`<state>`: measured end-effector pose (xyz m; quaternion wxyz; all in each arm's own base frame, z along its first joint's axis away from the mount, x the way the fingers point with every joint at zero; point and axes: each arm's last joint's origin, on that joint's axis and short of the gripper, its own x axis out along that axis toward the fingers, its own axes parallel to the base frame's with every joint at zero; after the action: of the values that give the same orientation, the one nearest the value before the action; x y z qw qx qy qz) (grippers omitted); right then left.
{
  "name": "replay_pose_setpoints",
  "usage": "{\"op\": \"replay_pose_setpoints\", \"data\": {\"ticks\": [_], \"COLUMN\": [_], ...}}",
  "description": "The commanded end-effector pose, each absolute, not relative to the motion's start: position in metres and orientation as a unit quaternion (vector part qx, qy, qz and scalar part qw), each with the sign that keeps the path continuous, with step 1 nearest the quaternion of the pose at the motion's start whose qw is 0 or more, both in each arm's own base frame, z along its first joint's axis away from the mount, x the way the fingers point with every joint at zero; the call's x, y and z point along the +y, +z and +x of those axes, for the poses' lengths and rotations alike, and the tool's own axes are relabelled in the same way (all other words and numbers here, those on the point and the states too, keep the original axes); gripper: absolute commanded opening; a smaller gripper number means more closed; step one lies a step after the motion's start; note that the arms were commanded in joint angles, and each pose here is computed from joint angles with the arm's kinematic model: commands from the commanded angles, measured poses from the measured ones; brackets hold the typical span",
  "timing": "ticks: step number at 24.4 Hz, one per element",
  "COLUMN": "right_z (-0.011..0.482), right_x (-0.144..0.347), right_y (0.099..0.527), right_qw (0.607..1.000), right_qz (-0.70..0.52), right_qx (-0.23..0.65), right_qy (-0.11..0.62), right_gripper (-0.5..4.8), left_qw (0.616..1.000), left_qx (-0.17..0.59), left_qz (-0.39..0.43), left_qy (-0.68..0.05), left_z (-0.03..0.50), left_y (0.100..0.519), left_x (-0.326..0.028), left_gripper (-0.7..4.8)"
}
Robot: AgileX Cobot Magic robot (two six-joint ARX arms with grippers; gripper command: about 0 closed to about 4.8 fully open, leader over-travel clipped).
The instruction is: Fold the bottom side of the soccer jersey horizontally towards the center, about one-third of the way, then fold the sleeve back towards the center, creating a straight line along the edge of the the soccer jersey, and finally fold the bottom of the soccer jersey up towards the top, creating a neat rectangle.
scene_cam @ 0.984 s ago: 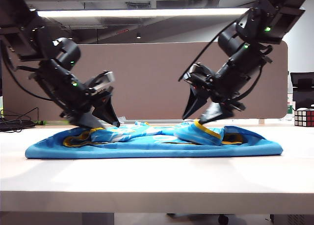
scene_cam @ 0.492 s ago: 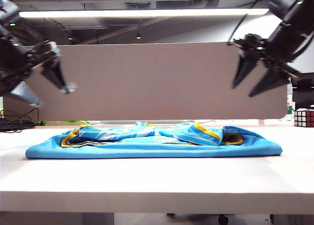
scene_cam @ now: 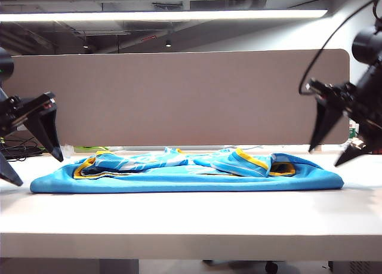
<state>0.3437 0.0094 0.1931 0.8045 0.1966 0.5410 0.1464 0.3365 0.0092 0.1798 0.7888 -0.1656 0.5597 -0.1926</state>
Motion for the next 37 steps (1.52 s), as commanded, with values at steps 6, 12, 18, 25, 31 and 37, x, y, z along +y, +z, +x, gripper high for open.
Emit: {"op": "replay_pose_setpoints", "data": {"ticks": [6,12,18,25,31,37], "right_z": [0.335,0.333,0.335,0.316,0.236,0.169], "right_x": [0.011,0.012,0.013,0.014,0.018,0.021], "right_y": [0.162,0.153,0.155,0.172,0.218,0.259], "right_qw": [0.792,0.791,0.796,0.782,0.799,0.817], "right_qz": [0.202,0.208,0.208,0.176,0.168,0.156], "right_qx": [0.559,0.557,0.548,0.564,0.537,0.507], "right_qy": [0.142,0.14,0.15,0.196,0.212,0.225], "right_gripper": [2.66,2.36,0.04,-0.06,-0.07,-0.06], "left_qw": [0.794,0.775,0.768,0.739,0.743,0.758], "left_qx": [0.552,0.574,0.577,0.608,0.611,0.598], "left_qz": [-0.163,-0.178,-0.159,-0.142,-0.12,-0.084], "left_qy": [-0.197,-0.195,-0.227,-0.255,-0.246,-0.247], "left_z": [0.337,0.341,0.345,0.325,0.245,0.181], "left_y": [0.177,0.16,0.151,0.164,0.206,0.244], "left_x": [0.005,0.0,-0.021,-0.023,-0.023,-0.025], "left_gripper": [4.25,3.8,0.19,-0.06,-0.06,-0.06]}}
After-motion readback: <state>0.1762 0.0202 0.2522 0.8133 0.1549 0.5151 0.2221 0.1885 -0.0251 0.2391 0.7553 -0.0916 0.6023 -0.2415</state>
